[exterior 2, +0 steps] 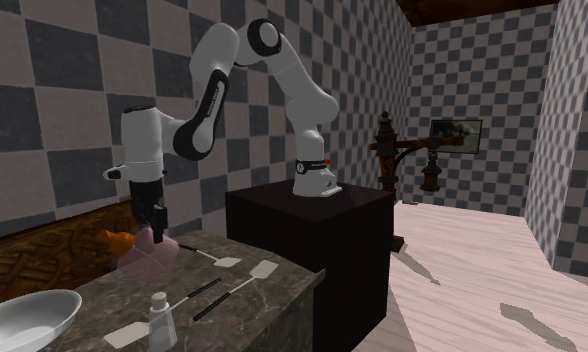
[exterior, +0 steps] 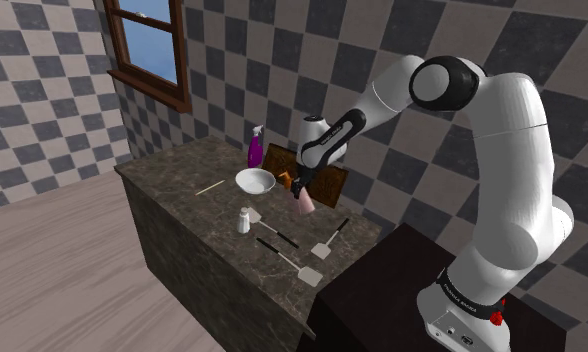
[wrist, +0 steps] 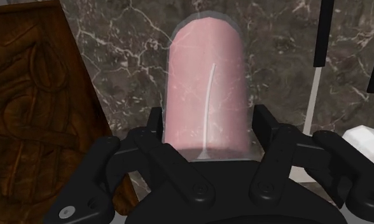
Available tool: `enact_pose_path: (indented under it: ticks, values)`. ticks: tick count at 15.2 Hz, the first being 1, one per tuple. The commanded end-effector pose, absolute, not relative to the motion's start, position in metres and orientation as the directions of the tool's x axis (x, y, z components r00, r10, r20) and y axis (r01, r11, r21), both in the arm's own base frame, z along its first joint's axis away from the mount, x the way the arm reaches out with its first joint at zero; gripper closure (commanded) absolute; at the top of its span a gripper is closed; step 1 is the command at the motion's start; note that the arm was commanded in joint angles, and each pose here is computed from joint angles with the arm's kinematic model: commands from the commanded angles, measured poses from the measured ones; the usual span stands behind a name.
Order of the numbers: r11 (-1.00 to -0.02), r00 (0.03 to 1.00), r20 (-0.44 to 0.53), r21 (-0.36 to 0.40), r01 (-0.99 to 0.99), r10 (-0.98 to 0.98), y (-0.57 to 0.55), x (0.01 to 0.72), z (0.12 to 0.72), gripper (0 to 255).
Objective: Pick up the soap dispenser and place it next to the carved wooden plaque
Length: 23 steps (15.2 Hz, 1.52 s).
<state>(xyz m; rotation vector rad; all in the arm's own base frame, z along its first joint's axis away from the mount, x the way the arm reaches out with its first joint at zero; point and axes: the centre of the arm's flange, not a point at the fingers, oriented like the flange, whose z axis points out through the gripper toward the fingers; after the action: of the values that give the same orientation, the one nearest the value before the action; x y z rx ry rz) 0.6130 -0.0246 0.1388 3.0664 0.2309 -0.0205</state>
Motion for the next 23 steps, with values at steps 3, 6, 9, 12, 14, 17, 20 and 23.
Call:
enact_pose_path:
  ticks: [3,6,9,12,14,17,20,23]
  values:
    - [-0.987,0.988,-0.035,0.062,0.15,0.148,-0.024,0.607,0.126,255]
    - [-0.987,0.988,-0.035,0.062,0.15,0.148,-0.024,0.607,0.126,255]
    - [-0.987,0.988,-0.035,0.062,0.15,0.148,-0.025,0.607,0.126,0]
    - [-0.987,0.988,-0.035,0.062,0.15,0.148,-0.025,0.608,0.127,0]
    - [-0.987,0.988,-0.035,0.062,0.15,0.148,-0.024,0.607,0.126,0]
    - [-0.987,0.988,-0.035,0.062,0.15,0.148,-0.022,0.608,0.166,0]
    - [-0.987,0.988,-0.035,0.062,0.15,0.148,-0.021,0.608,0.176,0]
    - [-0.987,0.988,-0.035,0.062,0.15,0.148,-0.021,0.608,0.176,0]
